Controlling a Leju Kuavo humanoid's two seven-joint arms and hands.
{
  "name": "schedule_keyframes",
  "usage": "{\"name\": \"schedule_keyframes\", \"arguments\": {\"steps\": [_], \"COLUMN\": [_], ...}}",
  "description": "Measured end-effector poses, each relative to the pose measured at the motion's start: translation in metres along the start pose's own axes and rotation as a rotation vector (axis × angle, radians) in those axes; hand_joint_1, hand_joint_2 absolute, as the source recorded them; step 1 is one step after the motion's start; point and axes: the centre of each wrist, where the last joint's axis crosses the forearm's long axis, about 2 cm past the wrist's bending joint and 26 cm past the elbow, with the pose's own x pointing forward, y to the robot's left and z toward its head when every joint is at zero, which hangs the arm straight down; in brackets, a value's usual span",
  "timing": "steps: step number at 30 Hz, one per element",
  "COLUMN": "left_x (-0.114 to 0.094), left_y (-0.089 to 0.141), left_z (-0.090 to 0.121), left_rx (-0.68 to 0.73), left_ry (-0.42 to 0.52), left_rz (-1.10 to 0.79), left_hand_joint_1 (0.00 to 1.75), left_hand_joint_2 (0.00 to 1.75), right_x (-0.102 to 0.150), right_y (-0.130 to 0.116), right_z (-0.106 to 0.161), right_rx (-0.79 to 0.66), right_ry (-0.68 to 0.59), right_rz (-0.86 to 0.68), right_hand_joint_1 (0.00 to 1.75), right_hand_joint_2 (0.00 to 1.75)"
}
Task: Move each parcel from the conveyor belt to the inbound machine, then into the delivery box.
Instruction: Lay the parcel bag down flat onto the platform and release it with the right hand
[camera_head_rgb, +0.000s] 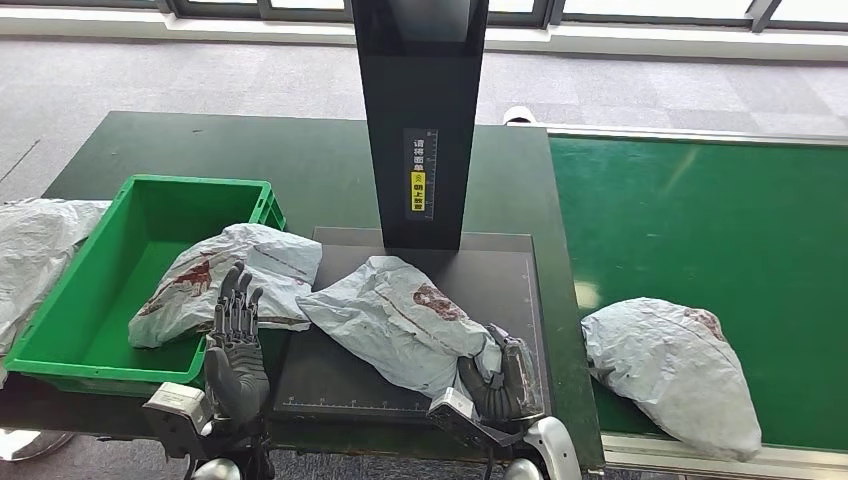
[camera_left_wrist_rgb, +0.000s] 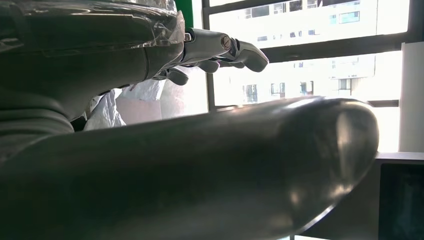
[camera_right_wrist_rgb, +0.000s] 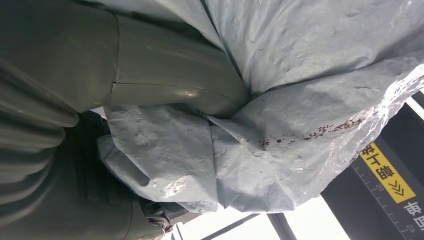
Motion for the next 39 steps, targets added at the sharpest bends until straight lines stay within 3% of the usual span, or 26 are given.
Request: {"name": "schedule_keyframes", "arguments": {"steps": [3, 13, 17, 21, 28, 36, 39], "left_x": [0.000, 0.000, 0.001, 0.002, 0.002, 0.004, 0.004], "left_y": [0.000, -0.002, -0.005, -0.013, -0.022, -0.035, -0.044], "left_z": [0.000, -0.001, -0.002, -0.003, -0.004, -0.005, -0.005], "left_rx": [0.010, 0.029, 0.050, 0.098, 0.092, 0.100, 0.004], "left_ry": [0.000, -0.008, -0.024, -0.041, -0.046, -0.095, -0.095], "left_rz": [0.001, -0.026, -0.123, -0.245, -0.253, -0.392, -0.360], "left_hand_joint_1": [0.00, 0.00, 0.00, 0.00, 0.00, 0.00, 0.00], "left_hand_joint_2": [0.00, 0.00, 0.00, 0.00, 0.00, 0.00, 0.00], "right_x": [0.000, 0.001, 0.001, 0.001, 0.001, 0.001, 0.005], "right_y": [0.000, -0.004, -0.008, -0.009, -0.010, -0.012, -0.015], "right_z": [0.000, -0.009, -0.019, -0.022, -0.022, -0.027, -0.027], "right_rx": [0.000, -0.016, -0.007, -0.008, -0.008, 0.008, 0.020], "right_ry": [0.003, -0.001, -0.027, -0.035, -0.033, -0.043, -0.056], "right_rz": [0.002, -0.036, -0.070, -0.057, -0.046, -0.014, -0.045], "right_hand_joint_1": [0.01, 0.00, 0.00, 0.00, 0.00, 0.00, 0.00], "right_hand_joint_2": [1.75, 1.75, 0.00, 0.00, 0.00, 0.00, 1.31]}}
